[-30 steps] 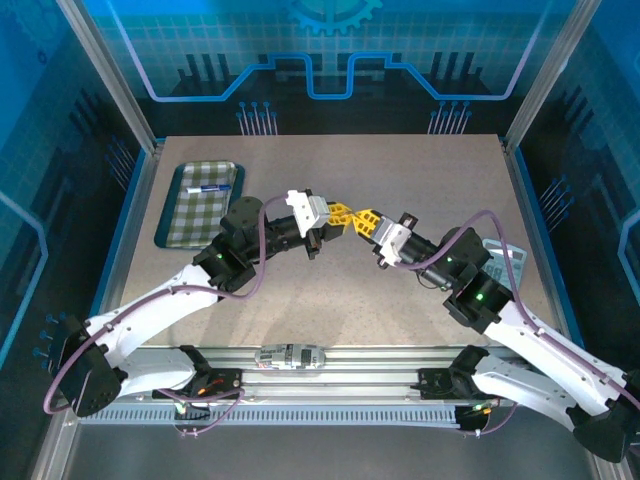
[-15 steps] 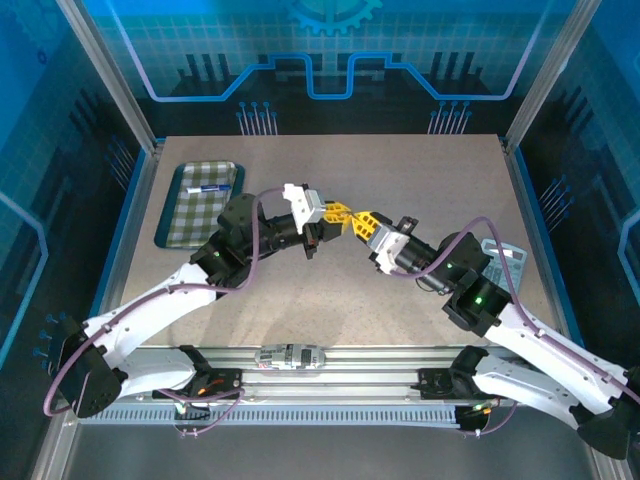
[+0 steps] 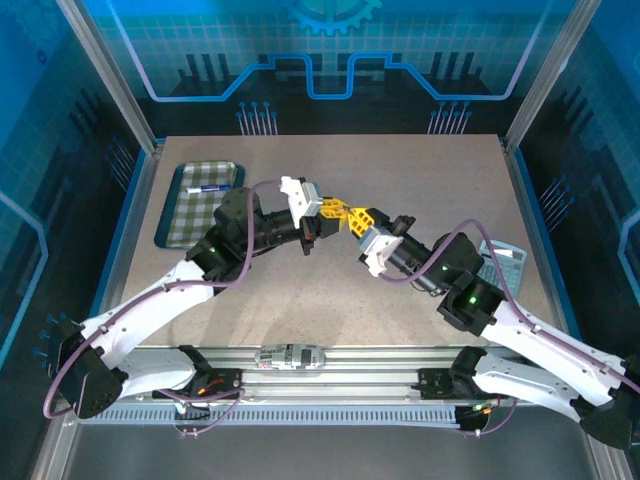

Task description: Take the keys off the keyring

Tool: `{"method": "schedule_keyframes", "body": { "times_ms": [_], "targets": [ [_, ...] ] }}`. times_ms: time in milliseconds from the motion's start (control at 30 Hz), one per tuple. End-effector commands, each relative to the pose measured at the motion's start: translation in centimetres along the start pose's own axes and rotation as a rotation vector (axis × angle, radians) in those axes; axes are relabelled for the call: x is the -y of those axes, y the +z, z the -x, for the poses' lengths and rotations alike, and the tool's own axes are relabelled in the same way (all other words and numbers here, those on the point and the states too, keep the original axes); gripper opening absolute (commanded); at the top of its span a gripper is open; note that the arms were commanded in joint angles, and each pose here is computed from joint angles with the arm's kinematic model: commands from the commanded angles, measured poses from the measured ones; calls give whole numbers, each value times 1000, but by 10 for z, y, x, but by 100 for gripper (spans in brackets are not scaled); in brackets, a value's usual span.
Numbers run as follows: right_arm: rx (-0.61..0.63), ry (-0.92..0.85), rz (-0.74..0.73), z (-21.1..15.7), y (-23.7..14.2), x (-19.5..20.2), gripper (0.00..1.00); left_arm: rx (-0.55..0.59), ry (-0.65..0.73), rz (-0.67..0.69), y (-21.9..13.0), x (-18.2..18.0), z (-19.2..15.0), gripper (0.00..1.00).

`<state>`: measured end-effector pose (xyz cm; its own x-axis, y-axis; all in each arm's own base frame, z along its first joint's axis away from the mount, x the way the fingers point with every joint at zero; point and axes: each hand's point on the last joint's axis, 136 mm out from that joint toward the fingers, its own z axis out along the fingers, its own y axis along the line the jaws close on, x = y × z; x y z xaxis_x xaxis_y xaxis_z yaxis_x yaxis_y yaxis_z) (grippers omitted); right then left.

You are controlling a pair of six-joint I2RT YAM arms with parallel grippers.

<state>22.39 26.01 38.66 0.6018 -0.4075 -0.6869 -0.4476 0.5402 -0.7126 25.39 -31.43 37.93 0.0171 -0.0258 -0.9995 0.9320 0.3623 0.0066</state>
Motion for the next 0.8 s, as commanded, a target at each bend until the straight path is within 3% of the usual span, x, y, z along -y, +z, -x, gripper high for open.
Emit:
{"method": "schedule_keyframes", "body": {
  "times_ms": [0,767],
  "targets": [
    [10,-78,301,-7,0,-79,0,120,41,10,-3,-1,51,0],
    [-114,-273,415,-39,2,-113,0,117,54,-12,-11,8,56,0]
  ]
}}
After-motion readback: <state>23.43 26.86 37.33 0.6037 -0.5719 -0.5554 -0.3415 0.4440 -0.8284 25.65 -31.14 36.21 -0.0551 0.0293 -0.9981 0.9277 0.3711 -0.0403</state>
